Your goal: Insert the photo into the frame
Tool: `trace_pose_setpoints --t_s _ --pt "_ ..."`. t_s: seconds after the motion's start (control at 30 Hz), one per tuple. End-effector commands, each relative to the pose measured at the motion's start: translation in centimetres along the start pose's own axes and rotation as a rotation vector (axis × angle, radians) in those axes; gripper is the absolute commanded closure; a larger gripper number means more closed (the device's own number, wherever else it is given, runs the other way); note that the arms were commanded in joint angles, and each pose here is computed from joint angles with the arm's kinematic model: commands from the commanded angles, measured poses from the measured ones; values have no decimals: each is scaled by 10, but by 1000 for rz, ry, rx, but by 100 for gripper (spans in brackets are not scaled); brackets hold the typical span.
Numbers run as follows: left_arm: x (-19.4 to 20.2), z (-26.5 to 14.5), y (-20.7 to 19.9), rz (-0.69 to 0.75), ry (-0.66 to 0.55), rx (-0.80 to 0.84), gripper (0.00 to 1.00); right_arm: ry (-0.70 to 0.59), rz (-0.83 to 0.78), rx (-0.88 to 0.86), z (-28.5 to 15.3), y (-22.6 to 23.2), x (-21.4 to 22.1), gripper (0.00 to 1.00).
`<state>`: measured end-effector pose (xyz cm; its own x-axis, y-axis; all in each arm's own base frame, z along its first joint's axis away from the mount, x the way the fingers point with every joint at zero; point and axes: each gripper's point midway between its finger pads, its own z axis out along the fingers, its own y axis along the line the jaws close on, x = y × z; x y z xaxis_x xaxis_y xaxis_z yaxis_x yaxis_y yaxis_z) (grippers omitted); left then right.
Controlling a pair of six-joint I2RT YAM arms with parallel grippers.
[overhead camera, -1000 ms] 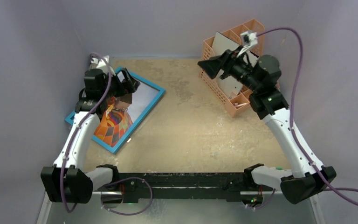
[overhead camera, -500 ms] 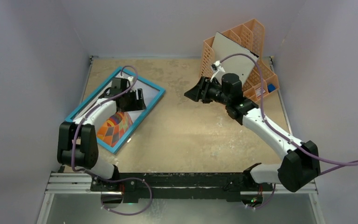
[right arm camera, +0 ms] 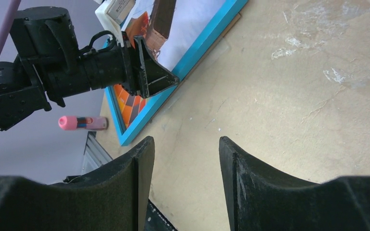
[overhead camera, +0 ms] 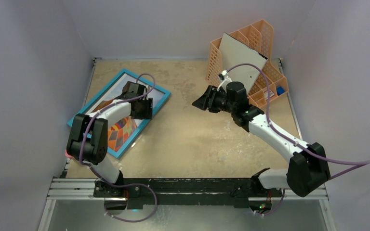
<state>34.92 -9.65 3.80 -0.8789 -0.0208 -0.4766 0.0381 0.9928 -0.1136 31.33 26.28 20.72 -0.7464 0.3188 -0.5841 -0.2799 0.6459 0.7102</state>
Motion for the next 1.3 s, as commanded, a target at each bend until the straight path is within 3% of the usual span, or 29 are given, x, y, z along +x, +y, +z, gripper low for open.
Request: trace_pose_setpoints --t_s 0.0,0.1,0.33,0.43,0.63,0.77,0.93,1.27 --pt "-9 0 -10 -3 -17 46 48 -32 7 22 0 -3 -4 46" --pt "-4 4 -12 -3 2 58 54 -36 21 38 1 -8 -2 46" --pt "-3 10 -8 18 14 26 55 -39 49 50 -2 -14 3 47" --pt "-11 7 -10 32 4 25 60 -40 64 51 -3 -14 5 46" --pt "-41 -15 -14 104 -47 27 77 -38 92 35 -3 -11 6 46" --pt "-54 -19 -16 130 -36 26 100 -28 106 29 -1 -10 8 47" --pt "-79 -36 -20 134 -95 26 100 -25 117 19 0 -8 8 46" --pt "-154 -93 2 163 -325 -152 100 -17 130 -40 2 4 6 46"
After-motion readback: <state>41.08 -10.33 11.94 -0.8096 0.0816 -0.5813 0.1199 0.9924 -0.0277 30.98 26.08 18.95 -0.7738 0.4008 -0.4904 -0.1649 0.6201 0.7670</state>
